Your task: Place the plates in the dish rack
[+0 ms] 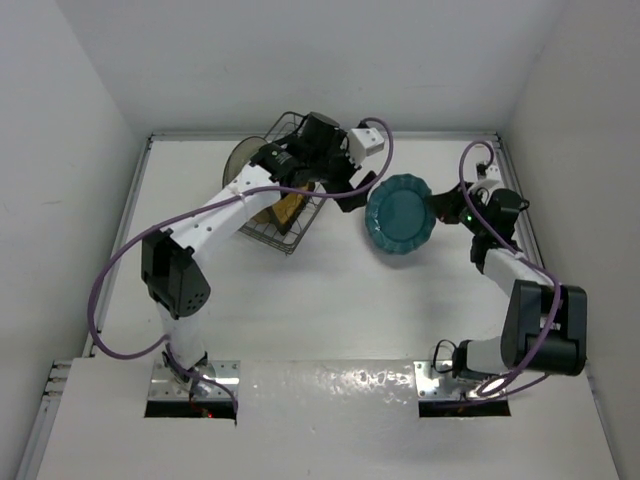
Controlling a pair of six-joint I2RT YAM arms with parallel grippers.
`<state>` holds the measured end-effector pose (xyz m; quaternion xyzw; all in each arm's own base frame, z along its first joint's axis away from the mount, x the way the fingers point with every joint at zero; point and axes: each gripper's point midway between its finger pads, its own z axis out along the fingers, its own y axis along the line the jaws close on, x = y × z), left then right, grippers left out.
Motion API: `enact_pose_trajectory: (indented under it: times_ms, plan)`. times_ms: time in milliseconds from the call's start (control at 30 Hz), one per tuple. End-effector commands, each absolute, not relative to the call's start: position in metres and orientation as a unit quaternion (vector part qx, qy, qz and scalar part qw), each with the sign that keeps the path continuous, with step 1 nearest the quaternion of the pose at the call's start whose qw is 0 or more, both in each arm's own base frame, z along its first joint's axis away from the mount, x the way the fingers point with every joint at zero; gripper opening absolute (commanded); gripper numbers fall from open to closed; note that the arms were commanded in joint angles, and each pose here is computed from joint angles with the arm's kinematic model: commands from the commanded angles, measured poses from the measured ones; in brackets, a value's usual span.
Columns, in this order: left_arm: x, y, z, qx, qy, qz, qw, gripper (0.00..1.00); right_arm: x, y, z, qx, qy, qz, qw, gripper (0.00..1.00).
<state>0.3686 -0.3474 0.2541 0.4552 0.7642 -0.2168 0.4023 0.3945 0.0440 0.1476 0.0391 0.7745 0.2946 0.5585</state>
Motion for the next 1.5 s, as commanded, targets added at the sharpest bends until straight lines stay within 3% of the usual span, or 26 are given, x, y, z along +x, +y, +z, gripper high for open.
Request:
enact_pose_trajectory:
  times_ms: [0, 300, 467, 700, 767, 800, 867, 900, 1067, 1133, 1167, 1200, 1233, 1267, 1367, 1467]
  plan:
    - [0.369, -0.368, 0.269, 0.485, 0.716, -0.254, 0.432, 0.98, 0.383, 0.069, 0.208, -0.058, 0.715, 0.339, 0.609, 0.0]
    - [0.361, -0.384, 0.273, 0.527, 0.671, -0.291, 0.433, 1.0, 0.338, 0.109, 0.266, -0.186, 0.65, 0.395, 0.623, 0.0]
    - [0.375, -0.376, 0.275, 0.5, 0.684, -0.259, 0.464, 1.0, 0.318, 0.12, 0.293, -0.207, 0.611, 0.427, 0.634, 0.0]
    - [0.335, -0.389, 0.259, 0.52, 0.665, -0.349, 0.407, 0.99, 0.297, 0.13, 0.331, -0.226, 0.535, 0.488, 0.651, 0.0]
    - [0.317, -0.392, 0.256, 0.529, 0.653, -0.384, 0.382, 0.91, 0.294, 0.131, 0.335, -0.225, 0.528, 0.499, 0.649, 0.0]
    - [0.313, -0.393, 0.255, 0.528, 0.652, -0.395, 0.375, 0.81, 0.296, 0.131, 0.334, -0.221, 0.53, 0.501, 0.648, 0.0]
    - [0.303, -0.396, 0.258, 0.521, 0.649, -0.419, 0.364, 0.24, 0.297, 0.131, 0.332, -0.219, 0.533, 0.501, 0.646, 0.0]
    - [0.303, -0.397, 0.259, 0.514, 0.654, -0.421, 0.362, 0.02, 0.298, 0.13, 0.331, -0.217, 0.535, 0.5, 0.646, 0.0]
    - [0.305, -0.397, 0.275, 0.481, 0.67, -0.427, 0.372, 0.0, 0.309, 0.127, 0.314, -0.205, 0.574, 0.479, 0.632, 0.0]
    - [0.311, -0.394, 0.282, 0.465, 0.682, -0.415, 0.383, 0.0, 0.325, 0.118, 0.309, -0.213, 0.591, 0.416, 0.657, 0.0]
    - [0.321, -0.39, 0.282, 0.452, 0.696, -0.392, 0.398, 0.0, 0.337, 0.109, 0.274, -0.151, 0.664, 0.41, 0.607, 0.07]
    - [0.324, -0.388, 0.284, 0.445, 0.701, -0.384, 0.405, 0.0, 0.346, 0.099, 0.263, -0.136, 0.689, 0.372, 0.607, 0.2]
    - [0.326, -0.385, 0.284, 0.44, 0.706, -0.376, 0.407, 0.0, 0.361, 0.083, 0.262, -0.135, 0.702, 0.305, 0.629, 0.38]
    - [0.335, -0.38, 0.282, 0.427, 0.72, -0.353, 0.418, 0.0, 0.361, 0.076, 0.244, -0.111, 0.735, 0.289, 0.603, 0.65]
    - [0.355, -0.361, 0.286, 0.385, 0.753, -0.291, 0.448, 0.0, 0.373, 0.044, 0.232, -0.051, 0.771, 0.207, 0.6, 0.75]
    - [0.373, -0.334, 0.31, 0.34, 0.77, -0.221, 0.493, 0.0, 0.377, 0.023, 0.23, -0.007, 0.782, 0.157, 0.603, 0.76]
